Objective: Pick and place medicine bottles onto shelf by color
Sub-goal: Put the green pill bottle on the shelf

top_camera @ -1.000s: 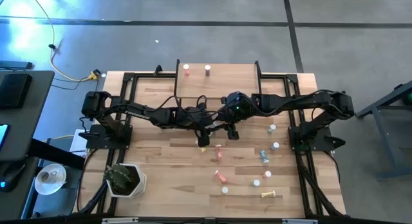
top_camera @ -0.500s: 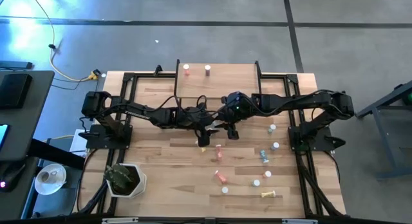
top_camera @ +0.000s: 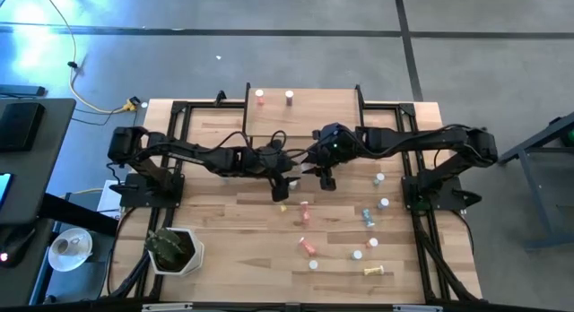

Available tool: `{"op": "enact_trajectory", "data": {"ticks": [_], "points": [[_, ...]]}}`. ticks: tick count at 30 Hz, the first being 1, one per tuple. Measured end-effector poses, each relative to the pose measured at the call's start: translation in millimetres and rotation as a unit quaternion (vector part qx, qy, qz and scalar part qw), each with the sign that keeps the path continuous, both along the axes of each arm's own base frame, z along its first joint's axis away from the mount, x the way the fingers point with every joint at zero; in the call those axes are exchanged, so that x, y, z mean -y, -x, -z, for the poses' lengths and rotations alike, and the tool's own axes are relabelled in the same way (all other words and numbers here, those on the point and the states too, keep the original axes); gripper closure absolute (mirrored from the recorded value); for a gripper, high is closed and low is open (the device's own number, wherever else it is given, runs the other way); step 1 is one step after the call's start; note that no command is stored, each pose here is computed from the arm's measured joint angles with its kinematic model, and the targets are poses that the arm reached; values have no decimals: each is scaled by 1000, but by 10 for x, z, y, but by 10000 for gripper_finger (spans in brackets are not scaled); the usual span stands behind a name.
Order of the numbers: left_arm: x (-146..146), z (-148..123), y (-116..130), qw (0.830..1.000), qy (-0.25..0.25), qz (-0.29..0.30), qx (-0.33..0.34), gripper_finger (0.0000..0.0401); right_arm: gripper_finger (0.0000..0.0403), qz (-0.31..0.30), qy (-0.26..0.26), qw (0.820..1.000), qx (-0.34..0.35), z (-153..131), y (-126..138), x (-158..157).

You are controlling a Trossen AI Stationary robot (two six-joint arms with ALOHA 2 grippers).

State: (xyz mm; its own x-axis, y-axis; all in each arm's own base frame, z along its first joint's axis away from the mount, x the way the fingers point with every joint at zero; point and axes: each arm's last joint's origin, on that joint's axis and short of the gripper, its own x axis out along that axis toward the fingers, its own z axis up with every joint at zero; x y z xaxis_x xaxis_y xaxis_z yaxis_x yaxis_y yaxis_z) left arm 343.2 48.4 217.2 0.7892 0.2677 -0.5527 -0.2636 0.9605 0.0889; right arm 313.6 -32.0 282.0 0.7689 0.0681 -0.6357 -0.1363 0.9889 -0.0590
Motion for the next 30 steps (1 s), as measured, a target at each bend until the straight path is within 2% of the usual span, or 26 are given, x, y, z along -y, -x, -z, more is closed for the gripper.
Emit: {"op": "enact_trajectory", "data": {"ticks": [9,15,22,30], "points": [[-4,-211,178,1000,-16,1,-13,187,282,30,18,998,46,-273,210,172],[-12,-421,362,998,-48,-21,-16,187,282,51,55,993,96,-446,327,377],[-67,-671,630,996,-81,-44,-20,187,282,106,97,978,152,-587,432,743],[-354,-889,895,990,-111,-91,-2,187,282,197,124,948,216,-729,637,1249]]}}
